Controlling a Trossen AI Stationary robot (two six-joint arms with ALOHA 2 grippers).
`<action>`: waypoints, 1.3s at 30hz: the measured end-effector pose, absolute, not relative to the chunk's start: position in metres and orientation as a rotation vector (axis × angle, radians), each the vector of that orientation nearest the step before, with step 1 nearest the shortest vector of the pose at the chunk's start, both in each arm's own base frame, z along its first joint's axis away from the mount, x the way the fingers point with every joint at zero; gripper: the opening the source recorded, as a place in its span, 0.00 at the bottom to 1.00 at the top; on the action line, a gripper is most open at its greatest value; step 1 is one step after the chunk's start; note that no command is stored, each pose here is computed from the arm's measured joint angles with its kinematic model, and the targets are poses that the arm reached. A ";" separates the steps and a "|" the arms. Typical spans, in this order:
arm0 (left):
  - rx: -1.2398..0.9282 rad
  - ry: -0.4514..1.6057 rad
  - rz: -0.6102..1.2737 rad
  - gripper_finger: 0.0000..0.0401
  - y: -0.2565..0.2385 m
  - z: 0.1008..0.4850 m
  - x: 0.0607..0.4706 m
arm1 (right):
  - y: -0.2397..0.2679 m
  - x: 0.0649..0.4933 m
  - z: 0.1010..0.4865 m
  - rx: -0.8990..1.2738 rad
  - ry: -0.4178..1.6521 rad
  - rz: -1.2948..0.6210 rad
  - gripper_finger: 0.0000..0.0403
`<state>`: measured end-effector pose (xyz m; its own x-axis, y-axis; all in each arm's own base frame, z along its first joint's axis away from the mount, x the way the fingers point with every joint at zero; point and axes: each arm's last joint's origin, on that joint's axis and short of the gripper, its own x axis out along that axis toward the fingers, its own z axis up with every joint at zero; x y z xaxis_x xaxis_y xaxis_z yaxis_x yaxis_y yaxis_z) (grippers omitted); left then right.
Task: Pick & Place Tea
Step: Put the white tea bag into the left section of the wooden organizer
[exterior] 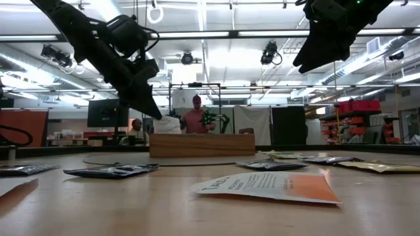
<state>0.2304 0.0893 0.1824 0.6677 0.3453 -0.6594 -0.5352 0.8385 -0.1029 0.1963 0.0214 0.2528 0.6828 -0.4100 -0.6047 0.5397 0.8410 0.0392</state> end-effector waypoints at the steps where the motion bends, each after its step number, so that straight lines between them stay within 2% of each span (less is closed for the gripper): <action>1: -0.302 0.679 0.505 0.00 0.089 0.181 0.231 | 0.021 0.196 0.253 0.221 0.622 -0.537 0.56; 11: -0.317 0.706 0.505 0.01 0.090 0.173 0.235 | 0.021 0.196 0.253 0.220 0.620 -0.538 0.56; 15: -0.314 0.705 0.510 0.04 0.090 0.173 0.235 | 0.021 0.196 0.253 0.219 0.621 -0.538 0.56; 20: -0.331 0.700 0.523 0.15 0.090 0.173 0.235 | 0.021 0.196 0.253 0.219 0.621 -0.538 0.56; 31: -0.361 0.669 0.536 0.50 0.091 0.178 0.236 | 0.021 0.196 0.253 0.219 0.621 -0.537 0.56; 34: -0.353 0.633 0.513 0.54 0.089 0.189 0.242 | 0.021 0.196 0.253 0.220 0.621 -0.536 0.56; 39: -0.327 0.570 0.447 0.55 0.081 0.212 0.257 | 0.022 0.196 0.253 0.226 0.626 -0.522 0.56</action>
<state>0.2572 0.0809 0.2118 0.7512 0.3129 -0.5812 -0.4895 0.8548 -0.1725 0.1964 0.0220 0.2527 0.6870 -0.3954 -0.6096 0.5288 0.8475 0.0464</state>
